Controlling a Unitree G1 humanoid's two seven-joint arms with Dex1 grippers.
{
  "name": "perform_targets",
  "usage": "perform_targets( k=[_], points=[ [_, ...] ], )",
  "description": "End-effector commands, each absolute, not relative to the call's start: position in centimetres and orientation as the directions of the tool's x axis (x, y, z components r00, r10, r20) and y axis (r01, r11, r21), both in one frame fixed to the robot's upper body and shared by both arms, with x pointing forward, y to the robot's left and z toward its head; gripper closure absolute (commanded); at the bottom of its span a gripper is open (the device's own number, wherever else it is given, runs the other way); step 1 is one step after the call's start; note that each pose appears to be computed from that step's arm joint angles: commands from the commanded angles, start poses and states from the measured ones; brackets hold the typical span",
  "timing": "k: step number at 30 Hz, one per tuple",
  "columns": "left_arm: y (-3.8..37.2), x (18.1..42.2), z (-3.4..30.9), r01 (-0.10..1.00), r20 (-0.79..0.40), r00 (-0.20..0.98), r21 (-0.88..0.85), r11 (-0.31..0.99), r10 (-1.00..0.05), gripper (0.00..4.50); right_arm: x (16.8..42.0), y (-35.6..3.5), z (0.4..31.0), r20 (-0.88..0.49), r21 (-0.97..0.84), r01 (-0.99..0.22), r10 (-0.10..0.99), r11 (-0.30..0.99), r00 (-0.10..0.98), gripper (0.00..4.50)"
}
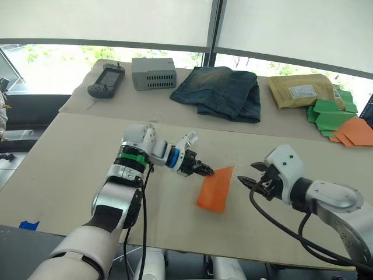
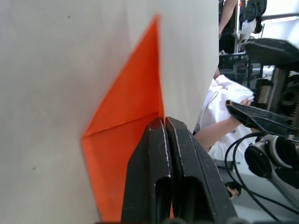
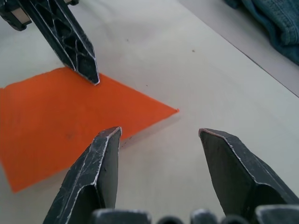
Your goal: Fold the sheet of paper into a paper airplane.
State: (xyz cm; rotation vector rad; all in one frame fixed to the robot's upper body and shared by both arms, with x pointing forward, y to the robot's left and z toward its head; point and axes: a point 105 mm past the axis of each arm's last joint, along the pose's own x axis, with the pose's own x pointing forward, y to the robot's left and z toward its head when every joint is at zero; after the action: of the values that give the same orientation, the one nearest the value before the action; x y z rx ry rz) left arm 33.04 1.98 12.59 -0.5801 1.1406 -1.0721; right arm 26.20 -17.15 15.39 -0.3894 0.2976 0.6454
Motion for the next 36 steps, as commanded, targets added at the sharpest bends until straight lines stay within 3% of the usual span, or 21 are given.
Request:
perform_targets(
  k=[1,9,15,21,29,32,36],
  points=[
    [3.1,33.9,14.2,0.385,-0.361,0.143,-0.838,0.388,-0.922,4.44,26.7,-19.9,16.9,-0.272,-0.271,-0.579,0.516,0.769,0.812,1.5],
    [6.1,35.0,14.0,0.261,-0.279,0.409,-0.877,0.404,-0.869,4.44,25.3,-24.7,14.1,-0.218,-0.17,-0.57,0.533,0.804,0.817,1.5],
    [6.2,35.2,13.2,-0.003,-0.271,0.63,-0.938,0.347,-0.728,4.44,25.3,-24.4,13.0,-0.243,-0.194,-0.604,0.559,0.773,0.793,1.5],
    [2.1,32.8,12.7,-0.119,-0.335,0.592,-0.936,0.331,-0.734,4.44,26.0,-22.6,13.8,-0.237,-0.226,-0.648,0.604,0.728,0.761,1.5],
    [2.1,31.7,13.1,-0.19,-0.376,0.545,-0.926,0.326,-0.75,4.44,26.7,-20.9,15.0,-0.214,-0.257,-0.668,0.633,0.698,0.744,1.5],
    [2.1,30.7,13.3,-0.194,-0.386,0.504,-0.922,0.334,-0.773,3.63,26.8,-19.9,15.4,-0.206,-0.257,-0.686,0.655,0.681,0.727,1.5],
    [3.2,30.7,13.4,-0.172,-0.403,0.541,-0.912,0.372,-0.738,2.29,26.8,-17.8,15.8,-0.189,-0.244,-0.719,0.695,0.651,0.694,1.5]
  ],
)
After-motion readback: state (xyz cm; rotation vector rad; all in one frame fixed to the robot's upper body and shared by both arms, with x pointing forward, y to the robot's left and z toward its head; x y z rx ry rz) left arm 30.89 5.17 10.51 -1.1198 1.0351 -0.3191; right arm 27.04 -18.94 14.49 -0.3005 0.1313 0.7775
